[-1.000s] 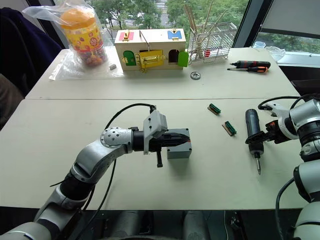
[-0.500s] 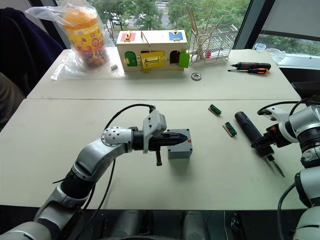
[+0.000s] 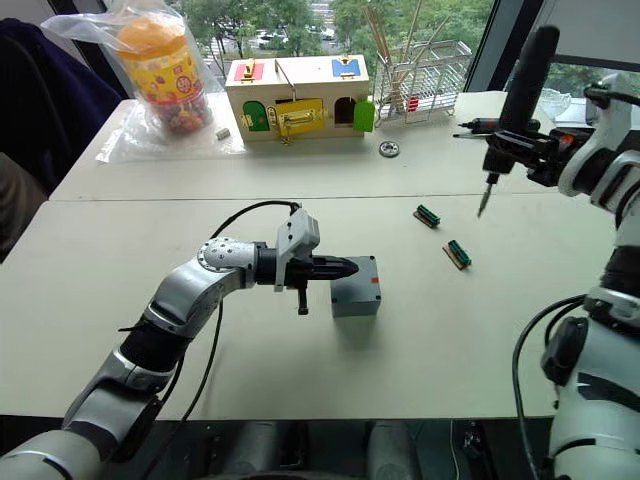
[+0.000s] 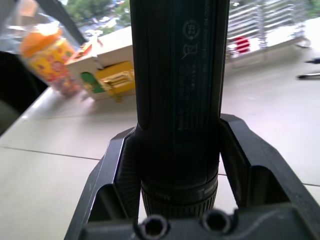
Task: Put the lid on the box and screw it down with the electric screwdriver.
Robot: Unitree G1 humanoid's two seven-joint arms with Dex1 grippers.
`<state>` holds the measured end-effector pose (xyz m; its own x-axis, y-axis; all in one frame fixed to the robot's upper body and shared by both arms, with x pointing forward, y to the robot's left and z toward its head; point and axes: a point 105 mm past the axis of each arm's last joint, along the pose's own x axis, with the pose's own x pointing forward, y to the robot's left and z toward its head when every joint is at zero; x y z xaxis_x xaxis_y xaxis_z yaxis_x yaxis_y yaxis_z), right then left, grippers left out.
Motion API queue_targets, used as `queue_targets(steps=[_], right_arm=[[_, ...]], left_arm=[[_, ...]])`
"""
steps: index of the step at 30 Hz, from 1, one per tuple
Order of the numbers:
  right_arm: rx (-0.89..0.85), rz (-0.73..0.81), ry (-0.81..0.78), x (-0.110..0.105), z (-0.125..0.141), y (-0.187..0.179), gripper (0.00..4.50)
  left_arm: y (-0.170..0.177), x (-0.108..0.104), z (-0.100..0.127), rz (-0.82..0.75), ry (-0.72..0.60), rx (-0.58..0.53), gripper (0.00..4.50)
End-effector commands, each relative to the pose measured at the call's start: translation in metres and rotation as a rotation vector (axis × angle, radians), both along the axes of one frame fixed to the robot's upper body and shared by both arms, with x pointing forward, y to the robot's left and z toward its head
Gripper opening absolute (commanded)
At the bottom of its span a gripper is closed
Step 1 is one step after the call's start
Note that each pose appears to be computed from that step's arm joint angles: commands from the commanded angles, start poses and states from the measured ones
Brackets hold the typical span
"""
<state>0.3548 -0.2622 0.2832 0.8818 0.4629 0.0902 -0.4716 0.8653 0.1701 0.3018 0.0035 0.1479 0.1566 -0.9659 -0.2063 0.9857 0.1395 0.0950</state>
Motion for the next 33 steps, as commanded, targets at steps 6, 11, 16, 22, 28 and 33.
queue_targets(steps=[6, 11, 16, 22, 28, 33], right_arm=[[0.064, 0.162, -0.215, -0.041, -0.002, 0.076, 1.85], [0.051, 0.176, -0.184, -0.042, -0.033, 0.095, 1.85], [0.047, 0.173, -0.176, -0.041, -0.043, 0.100, 1.85], [0.060, 0.193, -0.169, -0.041, -0.045, 0.106, 1.85], [0.052, 0.201, -0.156, -0.041, -0.049, 0.110, 1.85], [0.018, 0.205, -0.136, -0.041, -0.057, 0.111, 1.85]], left_arm=[[0.000, 0.005, 0.004, -0.019, -0.067, 0.066, 0.00], [0.000, 0.006, -0.005, -0.005, -0.062, 0.102, 0.00], [-0.002, 0.005, -0.006, 0.002, -0.058, 0.101, 0.00], [-0.002, 0.003, -0.006, 0.003, -0.051, 0.098, 0.00], [-0.001, 0.003, -0.006, 0.008, -0.050, 0.096, 0.00], [-0.001, 0.003, -0.006, 0.012, -0.050, 0.093, 0.00]])
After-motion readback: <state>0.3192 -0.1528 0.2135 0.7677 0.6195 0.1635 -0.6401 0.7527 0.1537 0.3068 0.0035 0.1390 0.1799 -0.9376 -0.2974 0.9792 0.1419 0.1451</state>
